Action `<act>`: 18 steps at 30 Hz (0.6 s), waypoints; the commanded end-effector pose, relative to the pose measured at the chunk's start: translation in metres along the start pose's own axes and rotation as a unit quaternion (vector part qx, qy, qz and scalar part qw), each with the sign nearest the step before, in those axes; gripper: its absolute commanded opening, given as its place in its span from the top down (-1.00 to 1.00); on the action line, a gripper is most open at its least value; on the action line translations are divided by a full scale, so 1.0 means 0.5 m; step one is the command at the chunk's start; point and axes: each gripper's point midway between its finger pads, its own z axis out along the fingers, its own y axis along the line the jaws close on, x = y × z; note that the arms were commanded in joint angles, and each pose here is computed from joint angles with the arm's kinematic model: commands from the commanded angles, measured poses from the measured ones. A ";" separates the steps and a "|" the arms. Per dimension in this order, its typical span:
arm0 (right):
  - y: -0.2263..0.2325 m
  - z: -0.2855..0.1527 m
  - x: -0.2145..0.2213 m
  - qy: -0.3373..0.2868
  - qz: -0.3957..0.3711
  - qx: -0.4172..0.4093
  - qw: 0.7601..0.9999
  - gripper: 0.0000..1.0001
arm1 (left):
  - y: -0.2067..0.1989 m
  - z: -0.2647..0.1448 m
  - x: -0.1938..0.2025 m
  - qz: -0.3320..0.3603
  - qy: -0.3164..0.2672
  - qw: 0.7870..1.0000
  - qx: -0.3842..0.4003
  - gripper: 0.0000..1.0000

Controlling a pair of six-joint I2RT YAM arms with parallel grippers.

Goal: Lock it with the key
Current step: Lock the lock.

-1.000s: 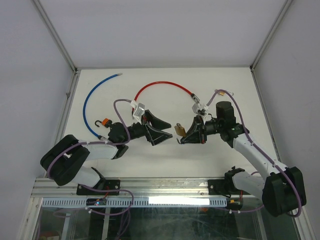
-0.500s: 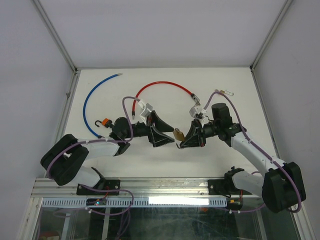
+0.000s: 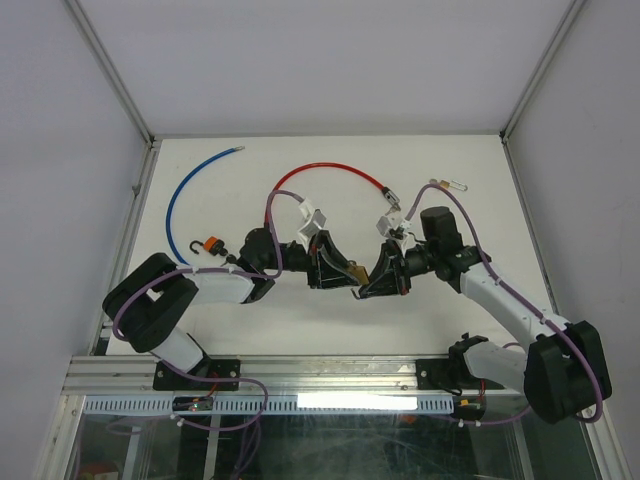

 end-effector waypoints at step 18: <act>-0.040 -0.007 -0.039 0.019 -0.058 0.053 0.997 1.00 | -0.025 0.029 -0.040 0.029 0.013 0.999 0.028 0.39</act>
